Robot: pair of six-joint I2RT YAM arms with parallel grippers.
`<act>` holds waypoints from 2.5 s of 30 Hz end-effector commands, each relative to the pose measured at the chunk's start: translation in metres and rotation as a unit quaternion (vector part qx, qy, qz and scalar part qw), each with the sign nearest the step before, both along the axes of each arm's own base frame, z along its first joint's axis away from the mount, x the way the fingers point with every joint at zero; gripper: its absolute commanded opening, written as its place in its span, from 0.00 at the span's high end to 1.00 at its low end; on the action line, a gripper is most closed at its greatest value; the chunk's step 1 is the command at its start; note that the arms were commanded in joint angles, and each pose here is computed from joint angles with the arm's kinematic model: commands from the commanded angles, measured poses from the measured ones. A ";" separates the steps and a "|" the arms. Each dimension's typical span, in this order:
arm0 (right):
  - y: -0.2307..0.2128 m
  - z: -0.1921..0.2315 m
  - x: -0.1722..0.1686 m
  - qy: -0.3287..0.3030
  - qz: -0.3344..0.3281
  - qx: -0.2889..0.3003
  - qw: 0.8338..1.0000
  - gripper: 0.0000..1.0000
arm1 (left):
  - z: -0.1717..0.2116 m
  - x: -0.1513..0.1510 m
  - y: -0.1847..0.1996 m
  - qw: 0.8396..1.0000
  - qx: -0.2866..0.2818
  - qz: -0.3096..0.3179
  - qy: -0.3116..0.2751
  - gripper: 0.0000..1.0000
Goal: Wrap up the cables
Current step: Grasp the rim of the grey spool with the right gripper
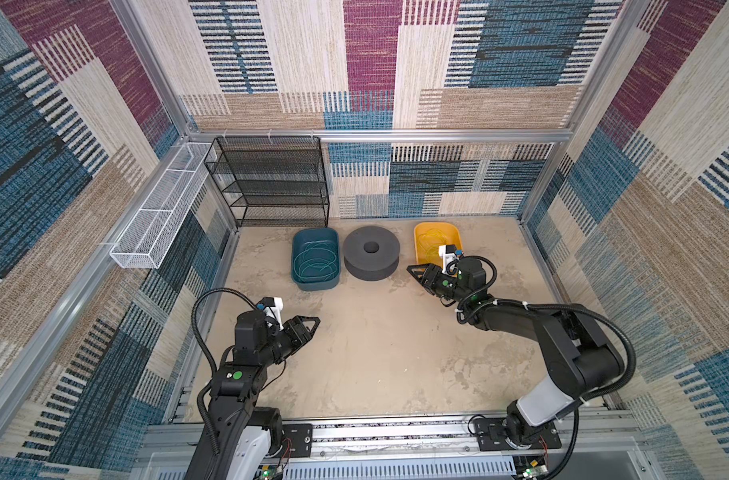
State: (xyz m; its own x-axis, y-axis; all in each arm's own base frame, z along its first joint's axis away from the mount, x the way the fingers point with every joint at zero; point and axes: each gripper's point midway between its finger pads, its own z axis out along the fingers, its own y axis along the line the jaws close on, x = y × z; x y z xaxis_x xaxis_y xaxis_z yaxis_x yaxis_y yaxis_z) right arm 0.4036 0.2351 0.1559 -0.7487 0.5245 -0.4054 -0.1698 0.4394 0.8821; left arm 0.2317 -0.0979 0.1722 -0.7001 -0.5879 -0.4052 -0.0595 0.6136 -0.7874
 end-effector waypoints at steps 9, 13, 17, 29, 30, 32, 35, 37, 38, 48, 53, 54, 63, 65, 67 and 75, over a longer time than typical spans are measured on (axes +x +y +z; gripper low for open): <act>0.014 -0.022 0.029 0.036 -0.078 0.027 0.996 0.47 | 0.015 -0.007 0.032 0.985 -0.035 0.121 -0.116 0.43; 0.024 -0.032 0.036 0.050 -0.080 0.032 0.995 0.45 | 0.018 -0.011 0.038 0.981 -0.038 0.136 -0.132 0.43; 0.033 -0.040 0.045 0.059 -0.093 0.026 0.994 0.45 | 0.020 -0.011 0.038 0.981 -0.033 0.136 -0.134 0.42; 0.053 -0.058 0.080 0.086 -0.111 0.020 0.990 0.45 | 0.022 -0.007 0.042 0.979 -0.030 0.148 -0.138 0.41; 0.054 -0.059 0.082 0.088 -0.112 0.020 0.990 0.45 | 0.023 -0.007 0.043 0.978 -0.029 0.151 -0.138 0.41; 0.058 -0.061 0.088 0.093 -0.112 0.022 0.989 0.45 | 0.025 -0.005 0.044 0.978 -0.029 0.154 -0.139 0.41; 0.062 -0.062 0.093 0.092 -0.111 0.038 0.989 0.46 | 0.025 -0.003 0.044 0.978 -0.030 0.154 -0.136 0.41; 0.065 -0.060 0.097 0.085 -0.108 0.050 0.989 0.48 | 0.023 -0.001 0.044 0.979 -0.031 0.156 -0.130 0.41; 0.067 -0.060 0.097 0.084 -0.105 0.057 0.989 0.49 | 0.024 -0.001 0.044 0.979 -0.032 0.157 -0.129 0.41; 0.075 -0.046 0.105 0.056 -0.097 0.107 0.988 0.62 | 0.027 0.005 0.046 0.980 -0.019 0.160 -0.119 0.41; 0.075 -0.048 0.108 0.053 -0.100 0.128 0.985 0.74 | 0.030 0.007 0.044 0.981 -0.014 0.153 -0.114 0.41; 0.076 -0.048 0.109 0.052 -0.098 0.132 0.985 0.77 | 0.030 0.007 0.044 0.982 -0.013 0.153 -0.112 0.41; 0.075 -0.024 0.109 0.025 -0.086 0.152 0.984 1.00 | 0.033 0.005 0.048 0.981 0.000 0.159 -0.111 0.41; 0.075 -0.016 0.110 0.026 -0.073 0.169 0.983 1.00 | 0.035 0.006 0.048 0.980 -0.001 0.161 -0.114 0.41; 0.076 -0.006 0.109 0.022 -0.058 0.190 0.980 1.00 | 0.034 0.006 0.048 0.981 0.000 0.161 -0.111 0.41; 0.078 0.039 0.102 -0.018 -0.031 0.199 0.979 1.00 | 0.039 0.005 0.047 0.982 -0.001 0.158 -0.107 0.41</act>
State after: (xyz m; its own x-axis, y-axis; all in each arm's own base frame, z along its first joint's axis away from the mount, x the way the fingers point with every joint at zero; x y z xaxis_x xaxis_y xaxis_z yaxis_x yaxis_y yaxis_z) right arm 0.5126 0.3086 0.1503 -0.6960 0.7060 -0.1308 -0.0562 0.1280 0.9902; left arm 0.2365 -0.0524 0.2056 -0.3926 -0.7684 -0.5054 -0.0878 0.5784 -0.8110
